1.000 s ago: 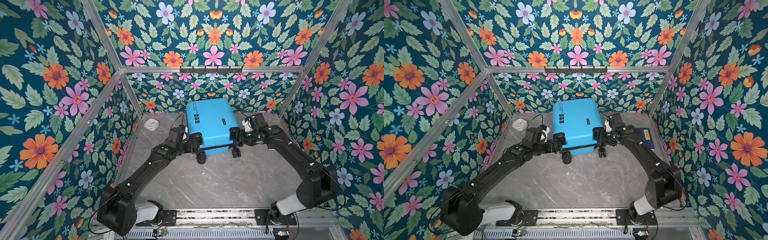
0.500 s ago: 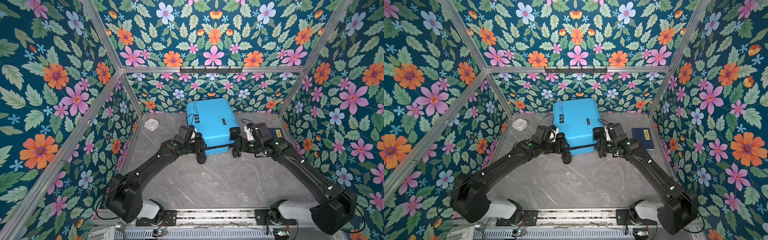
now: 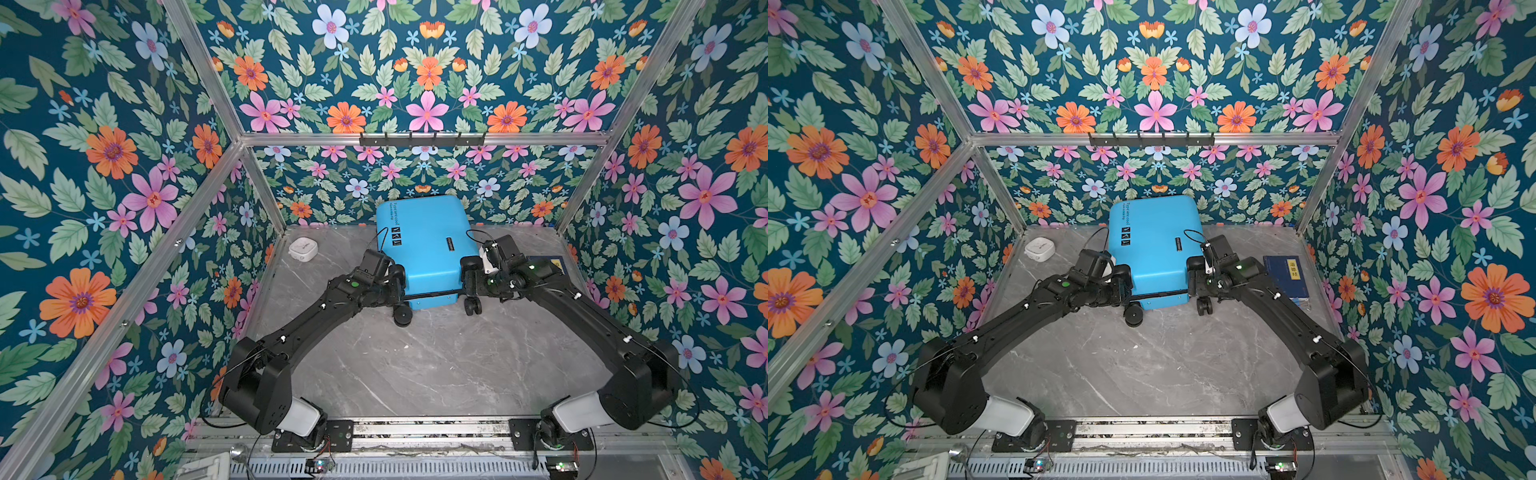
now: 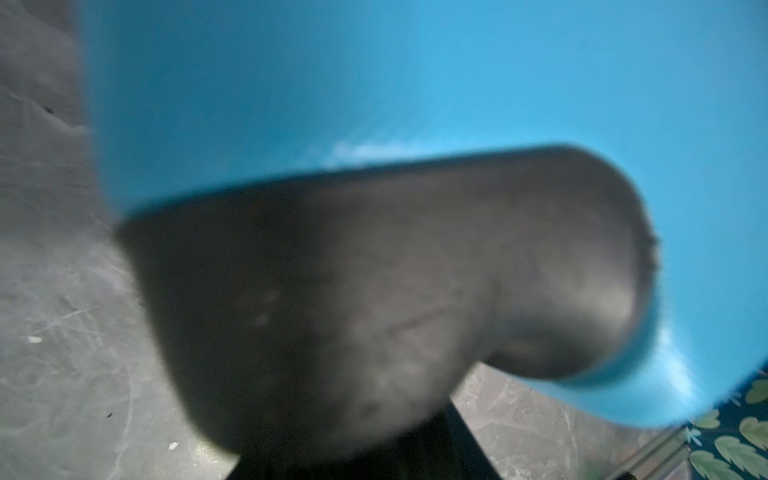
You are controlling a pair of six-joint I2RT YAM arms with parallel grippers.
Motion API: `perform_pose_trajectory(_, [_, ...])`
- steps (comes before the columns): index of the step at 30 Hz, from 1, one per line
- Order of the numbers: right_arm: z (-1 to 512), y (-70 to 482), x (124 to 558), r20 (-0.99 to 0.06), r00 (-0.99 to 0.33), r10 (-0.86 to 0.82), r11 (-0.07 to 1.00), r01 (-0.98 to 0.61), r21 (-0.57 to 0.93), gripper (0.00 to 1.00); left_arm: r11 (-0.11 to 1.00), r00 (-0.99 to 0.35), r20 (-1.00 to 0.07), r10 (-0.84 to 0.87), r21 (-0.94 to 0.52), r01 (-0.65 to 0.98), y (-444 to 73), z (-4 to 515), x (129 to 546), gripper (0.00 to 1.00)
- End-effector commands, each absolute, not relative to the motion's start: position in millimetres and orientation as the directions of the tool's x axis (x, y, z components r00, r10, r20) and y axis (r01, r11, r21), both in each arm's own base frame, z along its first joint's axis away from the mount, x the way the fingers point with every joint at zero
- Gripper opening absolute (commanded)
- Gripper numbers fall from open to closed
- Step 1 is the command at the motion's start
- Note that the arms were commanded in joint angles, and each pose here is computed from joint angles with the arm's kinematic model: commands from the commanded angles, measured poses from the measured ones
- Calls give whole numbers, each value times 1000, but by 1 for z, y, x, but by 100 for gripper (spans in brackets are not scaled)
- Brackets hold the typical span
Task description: Pack the luggage
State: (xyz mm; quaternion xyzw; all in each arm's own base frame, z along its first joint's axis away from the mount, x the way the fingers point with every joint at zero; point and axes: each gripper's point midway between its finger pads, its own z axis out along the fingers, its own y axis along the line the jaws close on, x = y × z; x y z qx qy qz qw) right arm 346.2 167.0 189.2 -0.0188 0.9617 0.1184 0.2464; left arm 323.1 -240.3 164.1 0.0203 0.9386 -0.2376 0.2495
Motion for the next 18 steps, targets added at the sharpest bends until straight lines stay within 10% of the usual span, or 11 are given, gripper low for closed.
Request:
perform_pose_trajectory(1, [178, 162, 352, -443, -896, -24, 983, -101, 151, 84, 865, -848, -531, -4, -428, 264, -251, 175, 325, 26])
perform_pose_trajectory(9, [185, 168, 373, -460, -888, -5, 980, -95, 174, 62, 848, -830, -558, 13, -434, 305, -259, 190, 330, 10])
perform_pose_trajectory(18, [210, 177, 398, -514, -858, -10, 976, -120, 182, 26, 854, -827, -562, -13, -437, 283, -252, 185, 325, 41])
